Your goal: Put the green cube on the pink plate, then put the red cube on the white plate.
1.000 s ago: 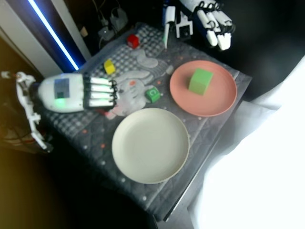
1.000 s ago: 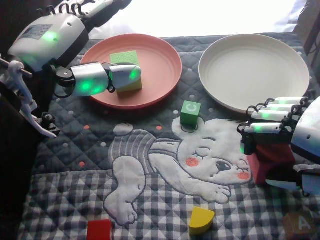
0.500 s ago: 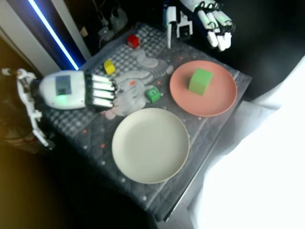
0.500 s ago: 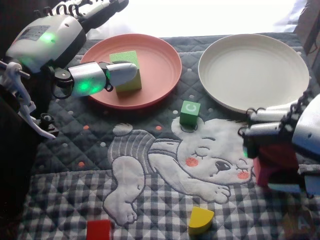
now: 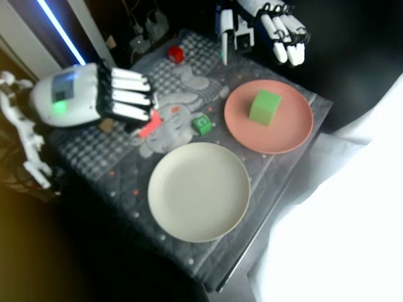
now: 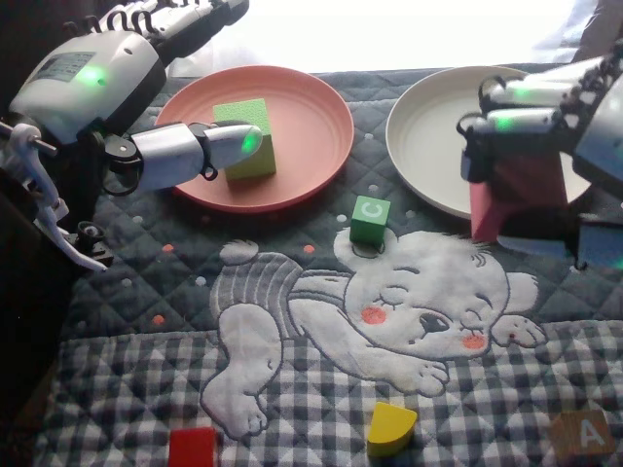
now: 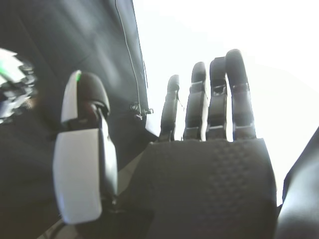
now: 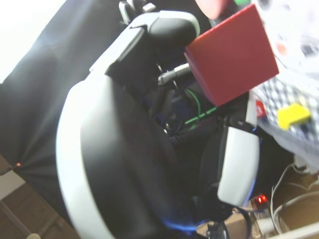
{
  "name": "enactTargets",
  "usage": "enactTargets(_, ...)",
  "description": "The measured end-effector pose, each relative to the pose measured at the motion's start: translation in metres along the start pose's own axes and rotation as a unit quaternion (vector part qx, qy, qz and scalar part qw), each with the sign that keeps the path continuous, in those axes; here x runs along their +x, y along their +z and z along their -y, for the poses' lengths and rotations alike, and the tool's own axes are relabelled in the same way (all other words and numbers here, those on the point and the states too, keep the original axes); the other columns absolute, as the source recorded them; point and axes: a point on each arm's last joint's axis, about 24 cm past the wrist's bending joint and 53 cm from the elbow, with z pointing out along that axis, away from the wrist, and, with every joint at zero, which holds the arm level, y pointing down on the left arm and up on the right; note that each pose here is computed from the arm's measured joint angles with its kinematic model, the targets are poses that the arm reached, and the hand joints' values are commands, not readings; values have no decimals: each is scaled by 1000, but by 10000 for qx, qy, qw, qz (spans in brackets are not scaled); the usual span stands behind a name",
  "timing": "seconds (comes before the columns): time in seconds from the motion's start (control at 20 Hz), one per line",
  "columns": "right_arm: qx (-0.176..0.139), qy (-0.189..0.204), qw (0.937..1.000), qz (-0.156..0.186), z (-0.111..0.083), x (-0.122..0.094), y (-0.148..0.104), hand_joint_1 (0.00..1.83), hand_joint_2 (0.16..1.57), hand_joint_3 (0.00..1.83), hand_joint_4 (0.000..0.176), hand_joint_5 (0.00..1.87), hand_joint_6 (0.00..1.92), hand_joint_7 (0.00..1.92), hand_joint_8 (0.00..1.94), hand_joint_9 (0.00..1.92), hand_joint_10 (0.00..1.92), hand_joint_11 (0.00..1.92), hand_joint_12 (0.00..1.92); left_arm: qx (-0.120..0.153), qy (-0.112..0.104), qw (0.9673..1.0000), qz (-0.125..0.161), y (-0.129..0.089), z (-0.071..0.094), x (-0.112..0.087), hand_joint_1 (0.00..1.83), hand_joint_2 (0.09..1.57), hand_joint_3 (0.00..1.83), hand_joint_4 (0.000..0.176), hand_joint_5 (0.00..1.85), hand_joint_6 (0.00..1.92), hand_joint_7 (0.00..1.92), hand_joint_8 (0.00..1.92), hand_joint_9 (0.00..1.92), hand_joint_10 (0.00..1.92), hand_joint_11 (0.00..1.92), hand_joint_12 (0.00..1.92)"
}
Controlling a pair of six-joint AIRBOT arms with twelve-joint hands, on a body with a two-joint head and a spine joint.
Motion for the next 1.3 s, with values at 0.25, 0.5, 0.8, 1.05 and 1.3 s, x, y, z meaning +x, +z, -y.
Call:
enactTargets(0.25,163,-217,9996,106,26,-12,27,1328,1271,0,0,664,1410,673,1540,645,1609,564,1808,199,6,9998,-41,-1,11,5,500,1108,3,109,203,4,226,6,20,602,0,1536)
enactTargets(0.5,550,-355,9978,-132,58,-4,44,1331,1268,1,0,664,1380,682,1529,633,1659,568,1891,391,30,9992,-61,-1,22,7,522,1096,0,93,223,0,262,3,122,467,0,1524)
enactTargets(0.8,1082,-413,9922,-455,100,12,60,1478,1243,2,0,673,1418,685,1478,645,1519,533,1797,453,50,9989,-72,-1,25,8,478,1109,2,101,229,0,284,1,146,433,0,1514)
enactTargets(1.05,1214,-416,9901,-562,109,18,62,1191,1091,0,0,470,862,411,648,289,831,77,1441,480,58,9988,-76,-1,27,8,486,1135,3,95,245,3,287,4,156,419,0,1419)
enactTargets(1.3,1242,-408,9896,-601,109,19,60,934,924,0,0,84,34,22,13,4,7,0,54,485,52,9988,-101,-2,27,10,483,1137,0,114,250,1,286,0,160,397,0,1435)
